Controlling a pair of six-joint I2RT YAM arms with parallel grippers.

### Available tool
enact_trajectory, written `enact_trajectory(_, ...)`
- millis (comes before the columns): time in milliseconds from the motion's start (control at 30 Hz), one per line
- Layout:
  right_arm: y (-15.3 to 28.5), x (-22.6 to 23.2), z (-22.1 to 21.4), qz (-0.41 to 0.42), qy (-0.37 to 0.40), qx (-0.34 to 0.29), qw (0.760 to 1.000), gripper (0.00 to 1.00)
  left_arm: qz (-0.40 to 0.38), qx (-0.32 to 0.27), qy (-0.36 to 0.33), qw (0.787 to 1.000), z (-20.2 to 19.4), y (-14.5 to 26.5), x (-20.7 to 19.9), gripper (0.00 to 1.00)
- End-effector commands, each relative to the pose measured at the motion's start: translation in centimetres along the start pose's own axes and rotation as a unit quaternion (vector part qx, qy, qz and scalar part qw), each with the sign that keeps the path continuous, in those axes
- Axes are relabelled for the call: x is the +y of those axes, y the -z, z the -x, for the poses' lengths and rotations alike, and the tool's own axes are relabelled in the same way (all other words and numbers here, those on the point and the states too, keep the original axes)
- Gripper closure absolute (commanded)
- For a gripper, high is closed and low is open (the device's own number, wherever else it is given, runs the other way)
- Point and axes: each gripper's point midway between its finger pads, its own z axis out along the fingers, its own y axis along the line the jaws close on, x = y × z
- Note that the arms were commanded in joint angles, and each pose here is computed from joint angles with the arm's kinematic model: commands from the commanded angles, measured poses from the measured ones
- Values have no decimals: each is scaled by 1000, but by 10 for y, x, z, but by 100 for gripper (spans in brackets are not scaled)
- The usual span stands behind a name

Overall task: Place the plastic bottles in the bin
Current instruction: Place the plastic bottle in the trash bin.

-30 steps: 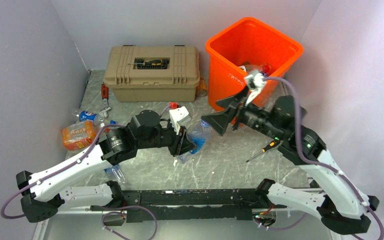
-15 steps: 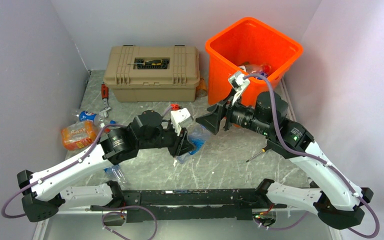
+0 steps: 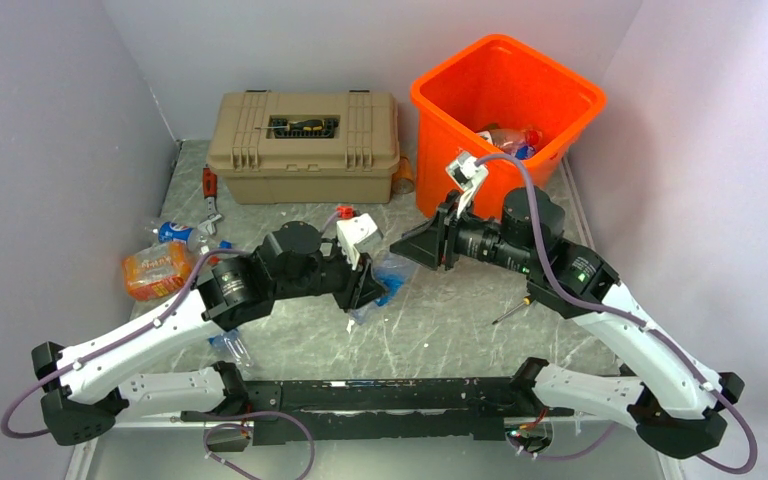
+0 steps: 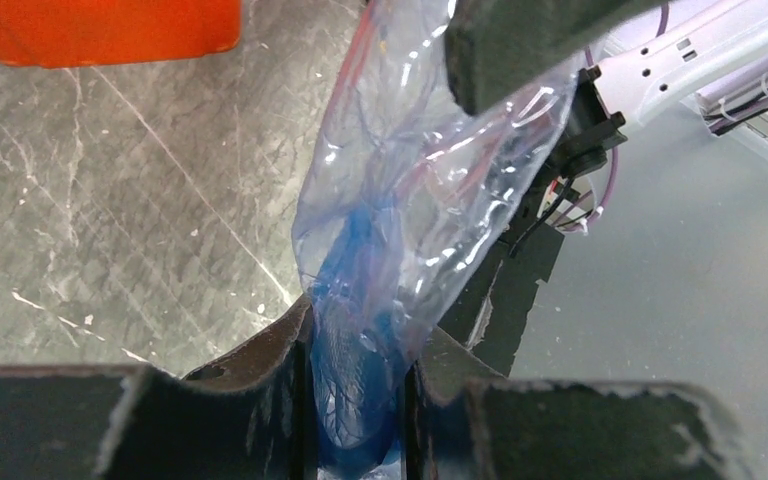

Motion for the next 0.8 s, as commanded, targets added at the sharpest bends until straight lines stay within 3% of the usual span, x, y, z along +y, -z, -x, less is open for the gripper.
enact_trajectory(0, 6, 3, 16, 3, 10, -38, 999, 98, -17, -33, -12, 999, 15, 9, -9, 62)
enact_trajectory(33, 10, 3, 20, 0, 13, -47, 999, 100, -9, -35, -10, 999, 15, 11, -6, 39)
enact_trajectory(67, 15, 3, 28, -6, 19, -61, 998, 100, 2, -40, -9, 999, 17, 14, -3, 9)
enact_trajectory(100, 21, 2, 37, -18, 27, -77, 996, 100, 13, -46, -11, 999, 19, 18, 0, 2)
enact_trajectory(233, 68, -8, 99, -103, 67, -183, 975, 100, 66, -90, -33, 993, 36, 52, 14, 1)
enact_trajectory(333, 118, -19, 152, -183, 86, -295, 934, 100, 144, -151, -56, 976, 59, 92, 35, 1)
enact_trajectory(433, 160, -46, 186, -294, 90, -375, 874, 100, 212, -189, -92, 954, 73, 123, 56, 1)
enact_trajectory(633, 180, -90, 219, -479, 124, -395, 774, 100, 364, -185, -111, 906, 64, 150, 106, 1)
enact_trajectory(767, 178, -106, 234, -518, 126, -414, 738, 100, 413, -180, -108, 886, 44, 149, 127, 2)
